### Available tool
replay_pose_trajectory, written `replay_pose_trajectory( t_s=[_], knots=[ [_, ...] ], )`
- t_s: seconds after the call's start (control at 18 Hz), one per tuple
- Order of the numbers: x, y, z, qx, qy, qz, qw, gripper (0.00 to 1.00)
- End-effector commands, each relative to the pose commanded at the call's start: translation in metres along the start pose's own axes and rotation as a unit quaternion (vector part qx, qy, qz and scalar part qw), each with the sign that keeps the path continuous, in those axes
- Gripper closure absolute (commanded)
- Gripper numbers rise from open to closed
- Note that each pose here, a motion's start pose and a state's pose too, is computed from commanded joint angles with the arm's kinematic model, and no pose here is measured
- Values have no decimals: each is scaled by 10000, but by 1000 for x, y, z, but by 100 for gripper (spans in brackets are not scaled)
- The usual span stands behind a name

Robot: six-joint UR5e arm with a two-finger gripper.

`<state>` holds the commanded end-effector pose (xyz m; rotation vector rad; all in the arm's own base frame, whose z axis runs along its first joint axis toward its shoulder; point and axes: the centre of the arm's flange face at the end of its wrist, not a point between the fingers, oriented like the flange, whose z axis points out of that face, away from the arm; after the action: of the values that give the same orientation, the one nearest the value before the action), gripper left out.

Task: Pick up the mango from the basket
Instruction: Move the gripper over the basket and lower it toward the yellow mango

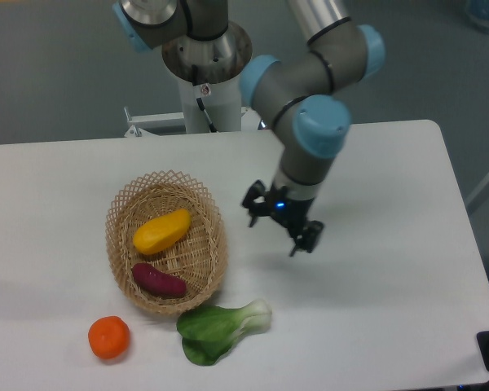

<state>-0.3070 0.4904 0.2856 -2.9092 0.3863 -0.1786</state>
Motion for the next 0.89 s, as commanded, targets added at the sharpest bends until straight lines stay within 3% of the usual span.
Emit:
replay_pose_trajectory(
  t_s=[0.22,0.44,0.89],
  knots=[
    [50,-19,23,-131,192,-226,9995,0],
    [87,-37,42,-267,336,-170,9989,0],
    [123,-18,68,-368,419,-64,9984,0]
  ],
)
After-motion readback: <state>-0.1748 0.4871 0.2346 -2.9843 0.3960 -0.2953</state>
